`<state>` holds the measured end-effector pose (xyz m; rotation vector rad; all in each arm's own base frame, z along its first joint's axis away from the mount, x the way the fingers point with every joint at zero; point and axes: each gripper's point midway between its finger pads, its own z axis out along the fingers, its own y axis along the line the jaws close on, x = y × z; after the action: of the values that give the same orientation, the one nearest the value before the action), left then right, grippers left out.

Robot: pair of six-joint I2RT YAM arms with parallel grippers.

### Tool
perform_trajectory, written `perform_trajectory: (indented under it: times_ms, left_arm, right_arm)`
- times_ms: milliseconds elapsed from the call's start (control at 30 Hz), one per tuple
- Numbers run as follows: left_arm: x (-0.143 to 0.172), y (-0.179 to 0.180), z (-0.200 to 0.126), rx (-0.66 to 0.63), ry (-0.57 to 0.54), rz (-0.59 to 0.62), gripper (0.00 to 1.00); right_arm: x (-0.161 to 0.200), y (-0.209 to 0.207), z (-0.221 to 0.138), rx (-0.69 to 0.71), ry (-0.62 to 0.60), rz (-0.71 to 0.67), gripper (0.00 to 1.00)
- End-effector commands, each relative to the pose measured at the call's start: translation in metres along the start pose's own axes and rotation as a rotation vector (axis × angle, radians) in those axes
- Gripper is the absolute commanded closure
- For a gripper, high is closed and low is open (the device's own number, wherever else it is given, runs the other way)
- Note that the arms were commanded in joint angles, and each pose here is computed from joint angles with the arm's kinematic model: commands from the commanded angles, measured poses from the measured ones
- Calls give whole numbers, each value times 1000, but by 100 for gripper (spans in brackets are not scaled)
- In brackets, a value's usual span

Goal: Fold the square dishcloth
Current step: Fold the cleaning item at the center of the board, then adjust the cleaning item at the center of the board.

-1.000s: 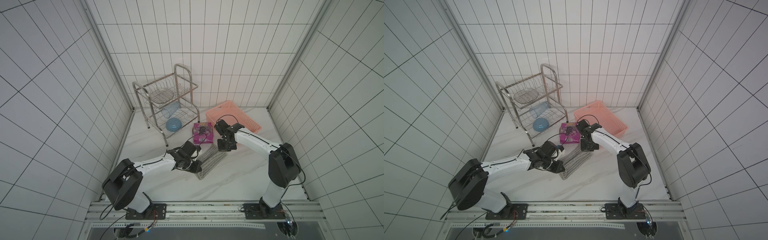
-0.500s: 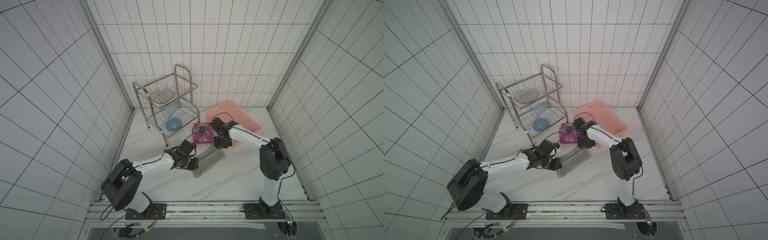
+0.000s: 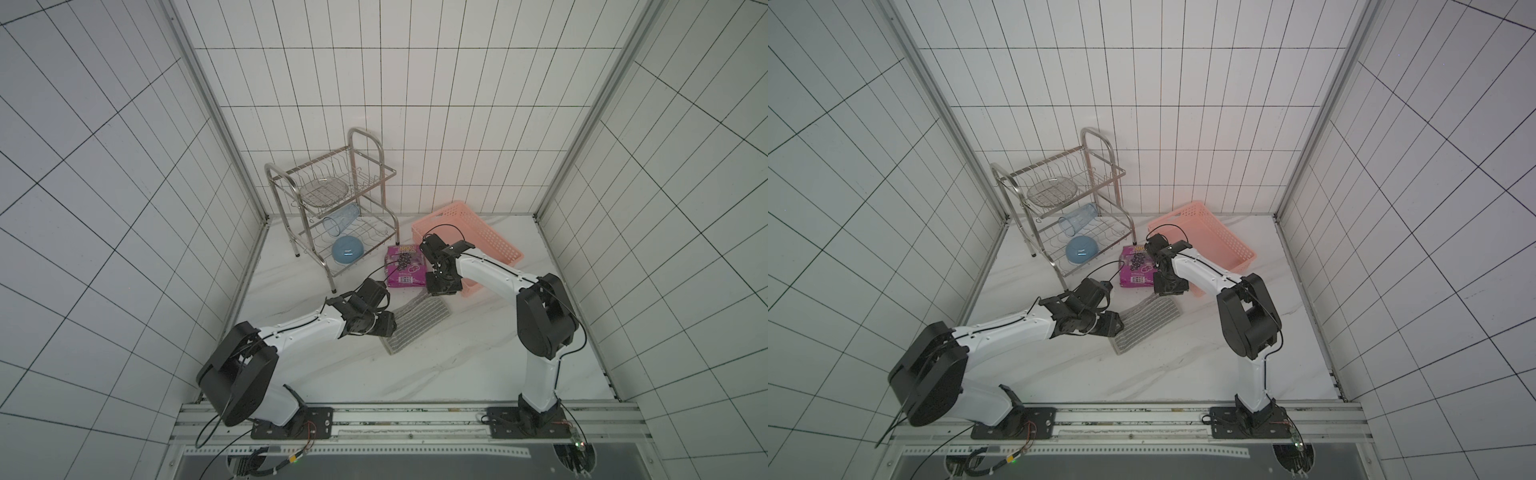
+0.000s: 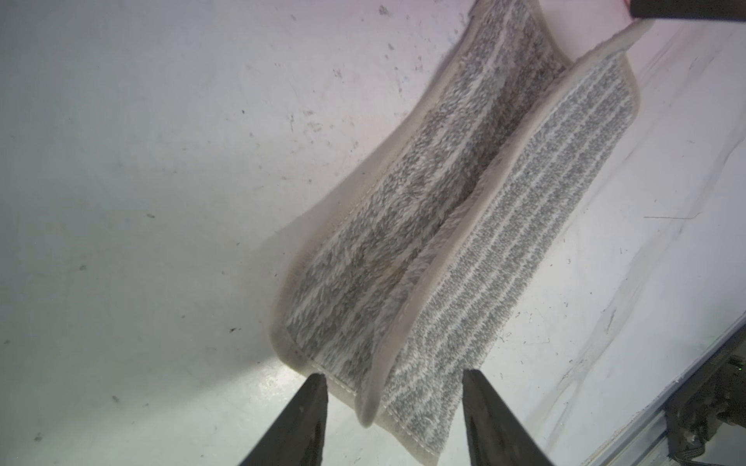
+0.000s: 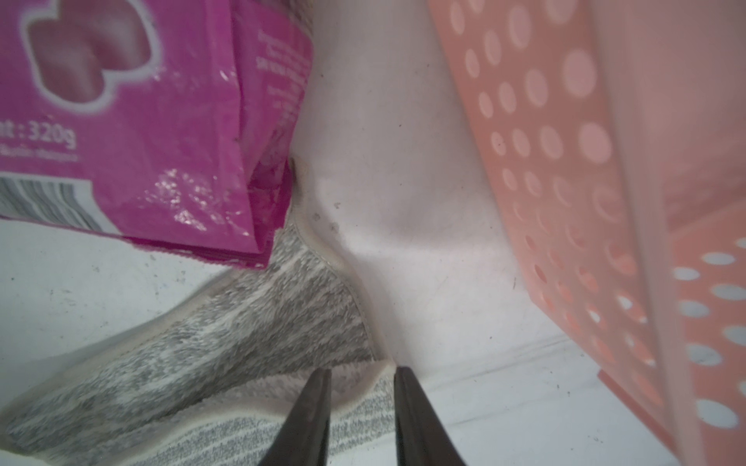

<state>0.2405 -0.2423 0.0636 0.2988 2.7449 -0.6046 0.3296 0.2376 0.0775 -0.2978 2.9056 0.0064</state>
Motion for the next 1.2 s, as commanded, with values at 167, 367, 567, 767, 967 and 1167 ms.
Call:
perform_trajectory:
  times_ms: [167,367,567,767,967,1167]
  left_arm:
    - [-13,7,1,-46,-42,-3,44]
    - [-6,-7,3,39,-13,-2,47]
    - [-2,6,10,-14,-6,-16,52]
    - [-5,9,19,-41,-2,-14,77]
    - [-10,14,8,-77,-25,-18,100]
    - [-18,14,-5,-82,-61,-16,100]
  right_arm:
    - [4,-3,-32,-60,-99,-7,64]
    - [10,-2,-36,-96,-147,-12,54]
    - [18,6,-25,-127,-128,-25,53]
    - [20,10,-22,-142,-135,-33,51]
    - [20,15,-16,-155,-131,-53,54]
    - [19,18,-5,-156,-114,-49,65]
